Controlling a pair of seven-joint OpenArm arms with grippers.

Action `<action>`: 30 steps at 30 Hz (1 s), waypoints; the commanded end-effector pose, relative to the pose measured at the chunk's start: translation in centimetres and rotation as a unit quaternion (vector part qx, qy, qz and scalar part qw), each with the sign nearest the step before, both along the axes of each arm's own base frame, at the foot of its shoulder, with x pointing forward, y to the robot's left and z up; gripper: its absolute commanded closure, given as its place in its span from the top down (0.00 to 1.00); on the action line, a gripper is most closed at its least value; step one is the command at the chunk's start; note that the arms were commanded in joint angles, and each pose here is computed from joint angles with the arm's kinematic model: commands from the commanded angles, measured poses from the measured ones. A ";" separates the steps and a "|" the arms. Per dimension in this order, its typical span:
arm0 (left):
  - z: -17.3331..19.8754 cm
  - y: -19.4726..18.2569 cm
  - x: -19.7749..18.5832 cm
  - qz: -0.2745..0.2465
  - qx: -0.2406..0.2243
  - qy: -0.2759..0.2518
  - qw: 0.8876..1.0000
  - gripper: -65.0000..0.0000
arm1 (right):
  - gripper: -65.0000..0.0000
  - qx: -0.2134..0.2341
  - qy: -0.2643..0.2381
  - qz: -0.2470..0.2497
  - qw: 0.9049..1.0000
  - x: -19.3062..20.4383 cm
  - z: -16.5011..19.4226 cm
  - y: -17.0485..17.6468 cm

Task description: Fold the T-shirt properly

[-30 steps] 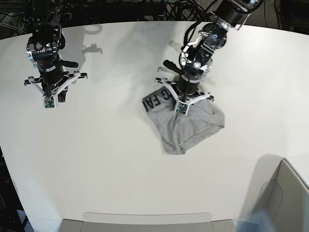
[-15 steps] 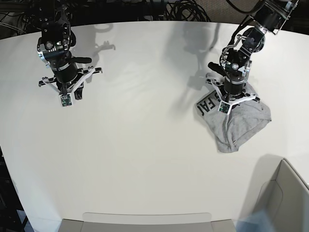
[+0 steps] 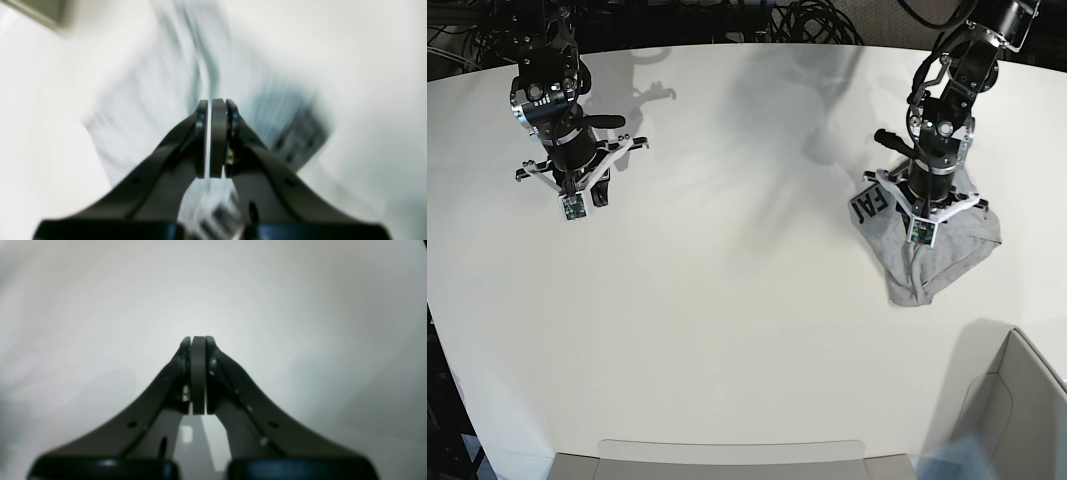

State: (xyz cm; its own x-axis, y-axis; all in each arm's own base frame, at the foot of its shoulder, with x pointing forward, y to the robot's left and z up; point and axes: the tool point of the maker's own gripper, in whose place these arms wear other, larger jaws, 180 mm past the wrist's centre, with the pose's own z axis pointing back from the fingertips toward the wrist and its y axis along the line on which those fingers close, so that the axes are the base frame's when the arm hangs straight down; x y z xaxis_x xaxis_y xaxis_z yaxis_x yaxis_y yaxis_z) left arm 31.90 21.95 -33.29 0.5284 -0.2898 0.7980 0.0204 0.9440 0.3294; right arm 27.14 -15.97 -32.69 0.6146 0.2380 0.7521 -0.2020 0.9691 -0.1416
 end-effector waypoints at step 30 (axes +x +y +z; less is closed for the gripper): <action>-4.0 6.1 -25.1 0.180 -0.006 0.161 0.970 0.03 | 0.00 0.044 0.210 0.052 0.975 -19.6 -7.5 4.4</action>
